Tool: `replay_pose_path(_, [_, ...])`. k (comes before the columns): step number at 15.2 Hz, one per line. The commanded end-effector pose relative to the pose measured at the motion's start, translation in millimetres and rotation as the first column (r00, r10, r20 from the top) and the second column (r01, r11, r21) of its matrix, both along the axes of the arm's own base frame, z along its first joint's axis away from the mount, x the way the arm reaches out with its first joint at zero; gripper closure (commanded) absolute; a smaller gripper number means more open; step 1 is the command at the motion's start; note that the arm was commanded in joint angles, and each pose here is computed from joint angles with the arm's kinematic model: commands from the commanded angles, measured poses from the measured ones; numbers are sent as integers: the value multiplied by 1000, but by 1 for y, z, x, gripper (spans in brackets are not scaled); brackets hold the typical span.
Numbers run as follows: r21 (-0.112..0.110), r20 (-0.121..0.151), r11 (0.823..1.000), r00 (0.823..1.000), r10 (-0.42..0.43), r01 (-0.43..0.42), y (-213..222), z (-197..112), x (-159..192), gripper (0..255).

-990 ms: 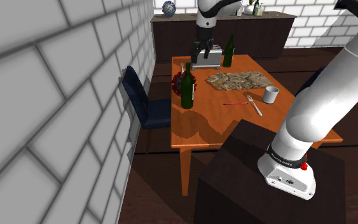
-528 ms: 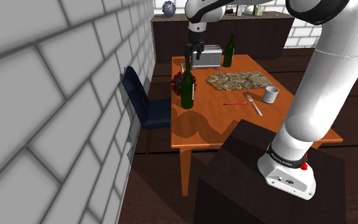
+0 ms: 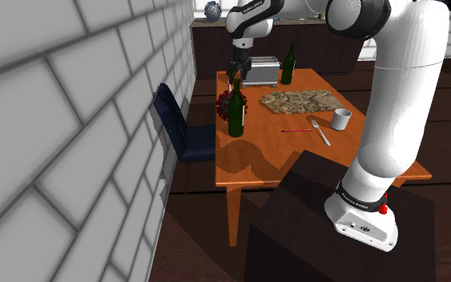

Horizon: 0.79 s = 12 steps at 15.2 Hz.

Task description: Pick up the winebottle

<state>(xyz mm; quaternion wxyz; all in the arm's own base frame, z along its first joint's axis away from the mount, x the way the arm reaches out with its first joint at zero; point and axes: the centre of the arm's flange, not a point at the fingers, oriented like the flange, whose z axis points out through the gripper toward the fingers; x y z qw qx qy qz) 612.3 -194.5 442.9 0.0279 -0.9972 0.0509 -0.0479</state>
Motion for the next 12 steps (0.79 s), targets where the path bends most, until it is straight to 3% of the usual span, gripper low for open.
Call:
replay_pose_path(1, [0, 1, 1000, 1000, 0, 0, 0, -11, 0, 0])
replay_pose_path(5, [0, 1, 1000, 1000, 0, 0, 0, -24, 0, 0])
replay_pose_path(6, [0, 1, 1000, 1000, 0, 0, 0, -24, 0, 255])
replay_pose_path(12, [0, 1, 1000, 1000, 0, 0, 0, -24, 0, 255])
